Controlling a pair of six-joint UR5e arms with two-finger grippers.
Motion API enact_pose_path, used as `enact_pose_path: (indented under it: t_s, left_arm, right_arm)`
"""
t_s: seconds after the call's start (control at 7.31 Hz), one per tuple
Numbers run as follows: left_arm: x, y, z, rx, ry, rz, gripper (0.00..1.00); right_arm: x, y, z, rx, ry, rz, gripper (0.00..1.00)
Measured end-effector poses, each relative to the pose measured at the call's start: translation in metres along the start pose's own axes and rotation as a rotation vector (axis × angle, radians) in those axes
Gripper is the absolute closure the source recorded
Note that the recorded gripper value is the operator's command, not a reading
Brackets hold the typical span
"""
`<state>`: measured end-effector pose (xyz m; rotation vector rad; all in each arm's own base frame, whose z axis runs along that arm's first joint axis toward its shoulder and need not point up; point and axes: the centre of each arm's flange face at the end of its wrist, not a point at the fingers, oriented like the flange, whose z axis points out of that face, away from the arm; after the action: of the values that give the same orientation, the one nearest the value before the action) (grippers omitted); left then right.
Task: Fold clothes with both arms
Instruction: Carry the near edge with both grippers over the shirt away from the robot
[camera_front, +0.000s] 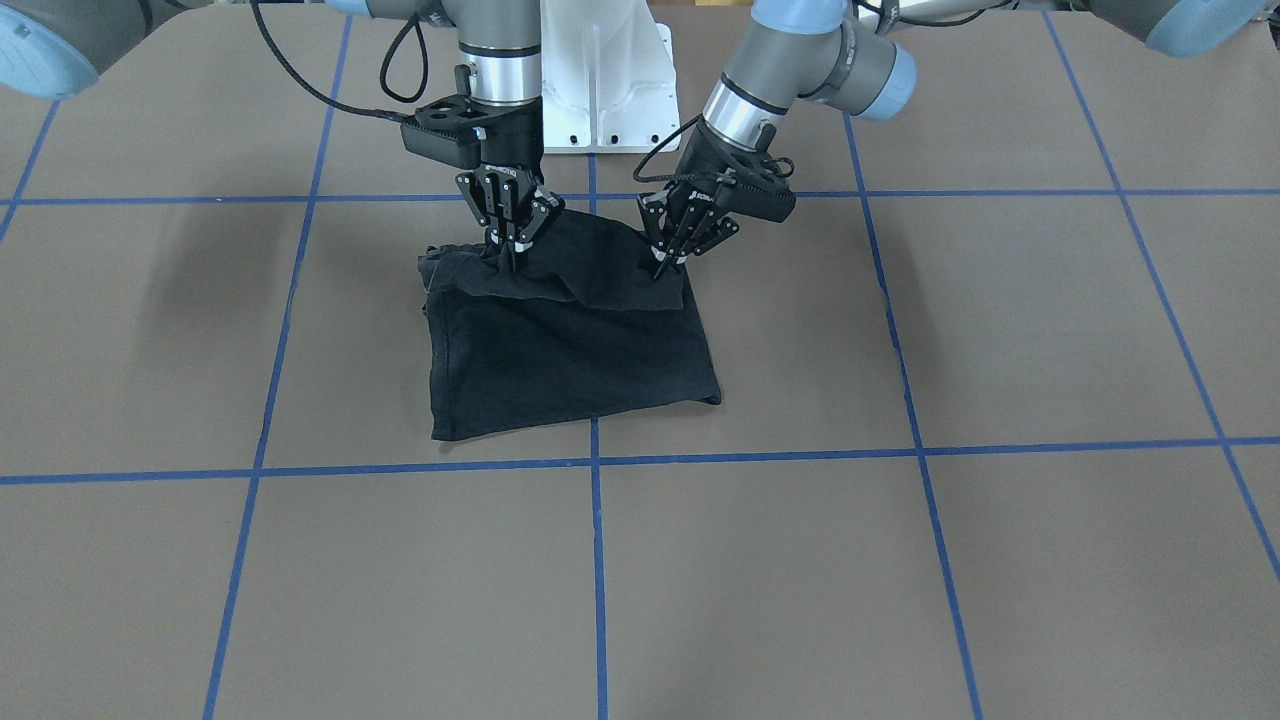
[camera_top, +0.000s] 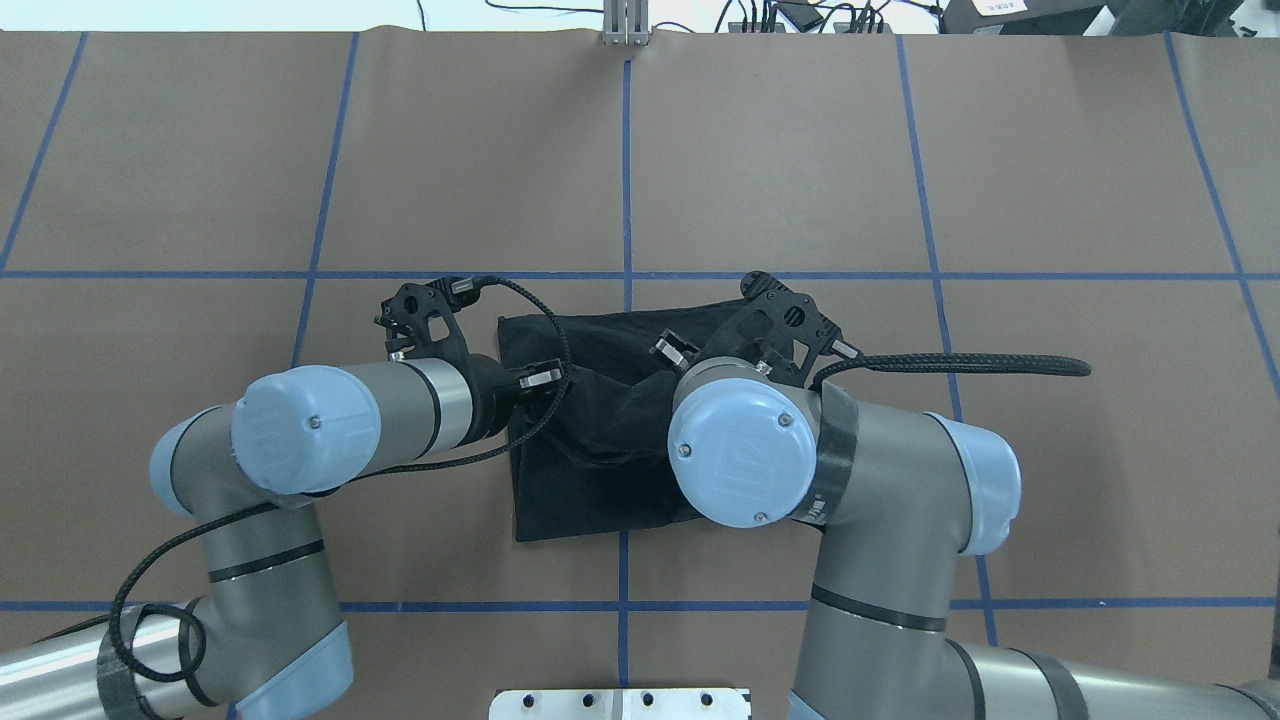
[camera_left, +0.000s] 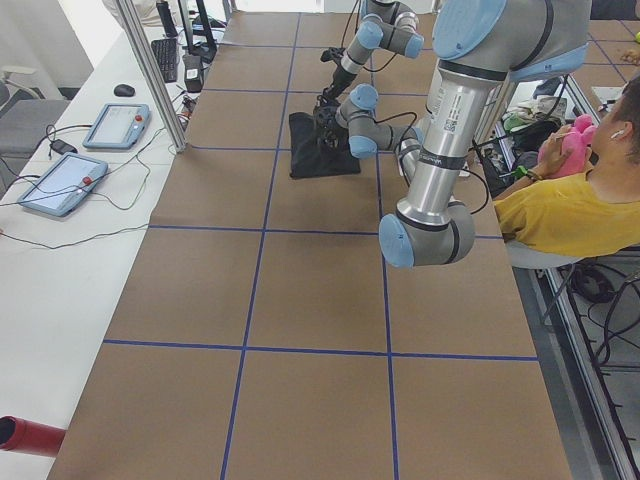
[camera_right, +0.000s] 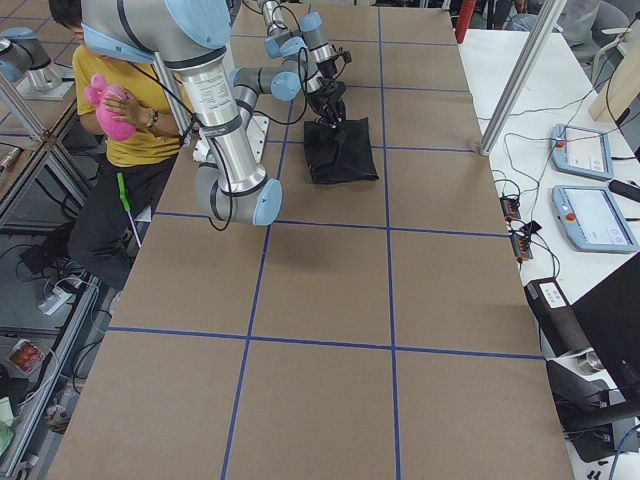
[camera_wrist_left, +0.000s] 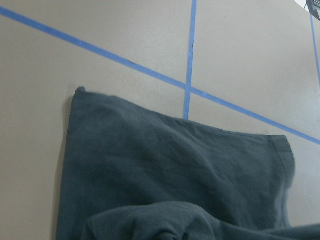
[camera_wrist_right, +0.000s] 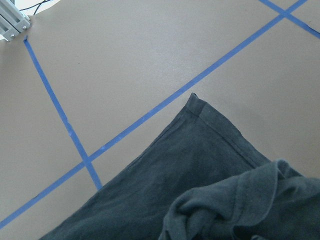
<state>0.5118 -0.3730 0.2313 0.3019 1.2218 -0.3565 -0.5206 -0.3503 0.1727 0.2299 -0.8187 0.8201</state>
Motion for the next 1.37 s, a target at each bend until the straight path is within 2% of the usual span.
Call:
enact_pose_path:
  t_s: [0.14, 0.55, 0.82, 1.23, 1.37]
  left_arm:
    - [-0.002, -0.01, 0.011, 0.015, -0.018, 0.013, 1.0]
    - [-0.006, -0.026, 0.017, 0.036, -0.033, 0.021, 1.0]
    - [-0.009, -0.034, 0.019, 0.048, -0.046, 0.032, 1.0]
    - [-0.028, -0.05, 0.036, 0.069, -0.101, 0.054, 1.0]
    - [-0.03, -0.054, 0.038, 0.073, -0.105, 0.056, 0.82]
  right_arm:
    - [-0.013, 0.001, 0.012, 0.006, 0.013, 0.004, 1.0]
    - [-0.039, -0.009, 0.051, 0.017, -0.006, 0.014, 1.0]
    - [-0.041, -0.02, 0.066, 0.023, 0.002, 0.008, 1.0]
    - [-0.042, -0.035, 0.081, 0.038, 0.028, -0.001, 1.0]
    - [-0.042, -0.039, 0.083, 0.042, 0.032, -0.005, 0.67]
